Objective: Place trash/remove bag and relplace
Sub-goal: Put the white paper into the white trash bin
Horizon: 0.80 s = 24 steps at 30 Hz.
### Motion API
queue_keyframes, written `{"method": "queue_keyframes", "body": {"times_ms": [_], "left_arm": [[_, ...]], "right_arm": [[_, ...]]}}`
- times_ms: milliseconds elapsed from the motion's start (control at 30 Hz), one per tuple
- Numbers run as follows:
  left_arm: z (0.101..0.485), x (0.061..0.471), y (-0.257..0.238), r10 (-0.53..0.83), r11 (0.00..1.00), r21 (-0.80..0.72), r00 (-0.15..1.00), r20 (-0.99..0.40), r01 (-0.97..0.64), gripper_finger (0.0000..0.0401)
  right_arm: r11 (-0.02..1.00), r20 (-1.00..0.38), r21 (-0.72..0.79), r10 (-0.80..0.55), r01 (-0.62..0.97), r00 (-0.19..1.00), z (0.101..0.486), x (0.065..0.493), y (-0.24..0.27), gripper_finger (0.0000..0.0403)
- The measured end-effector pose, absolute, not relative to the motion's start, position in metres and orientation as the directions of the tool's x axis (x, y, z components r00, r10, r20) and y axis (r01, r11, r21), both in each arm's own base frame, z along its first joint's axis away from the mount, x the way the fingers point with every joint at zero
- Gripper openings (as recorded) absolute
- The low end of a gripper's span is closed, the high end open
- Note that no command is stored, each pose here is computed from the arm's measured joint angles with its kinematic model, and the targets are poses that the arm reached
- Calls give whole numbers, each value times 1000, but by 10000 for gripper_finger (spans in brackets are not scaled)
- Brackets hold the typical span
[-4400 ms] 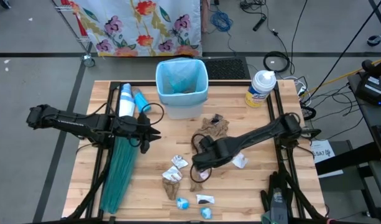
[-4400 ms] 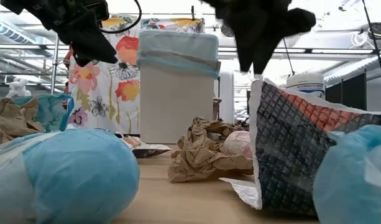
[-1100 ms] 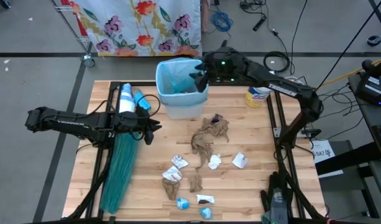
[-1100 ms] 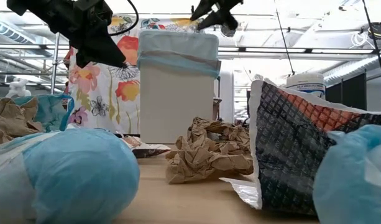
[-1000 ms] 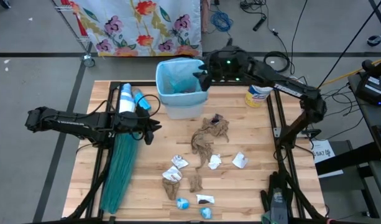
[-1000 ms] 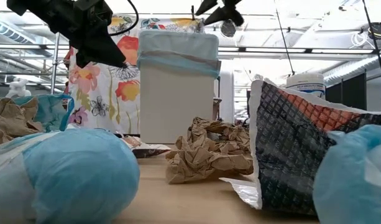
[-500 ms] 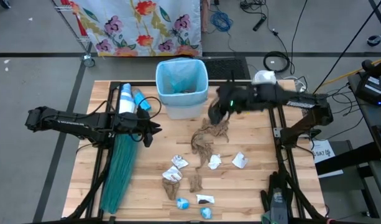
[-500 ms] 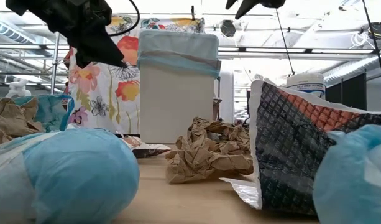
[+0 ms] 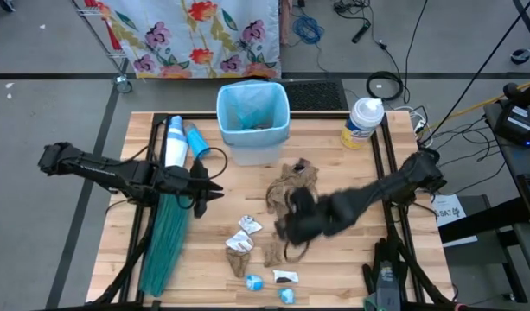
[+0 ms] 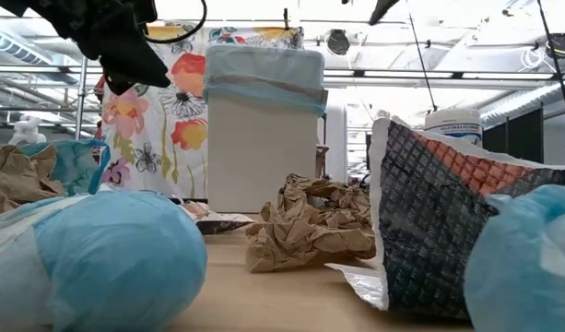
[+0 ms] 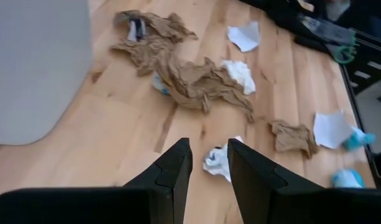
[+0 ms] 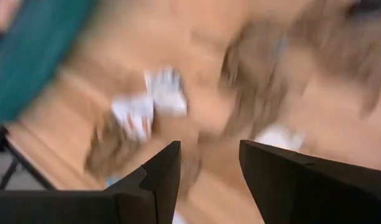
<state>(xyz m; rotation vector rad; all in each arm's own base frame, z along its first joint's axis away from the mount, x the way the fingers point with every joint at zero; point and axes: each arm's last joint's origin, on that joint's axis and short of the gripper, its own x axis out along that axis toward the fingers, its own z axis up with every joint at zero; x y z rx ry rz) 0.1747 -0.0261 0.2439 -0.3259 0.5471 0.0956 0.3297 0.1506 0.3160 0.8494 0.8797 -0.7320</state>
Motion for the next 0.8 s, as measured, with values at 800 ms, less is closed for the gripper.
{"method": "queue_keyframes", "body": {"times_ms": [800], "left_arm": [[244, 173, -37, -86, 963, -262, 843, -532, -67, 108]], "right_arm": [[489, -905, 392, 52, 779, 423, 228, 314, 293, 154]]}}
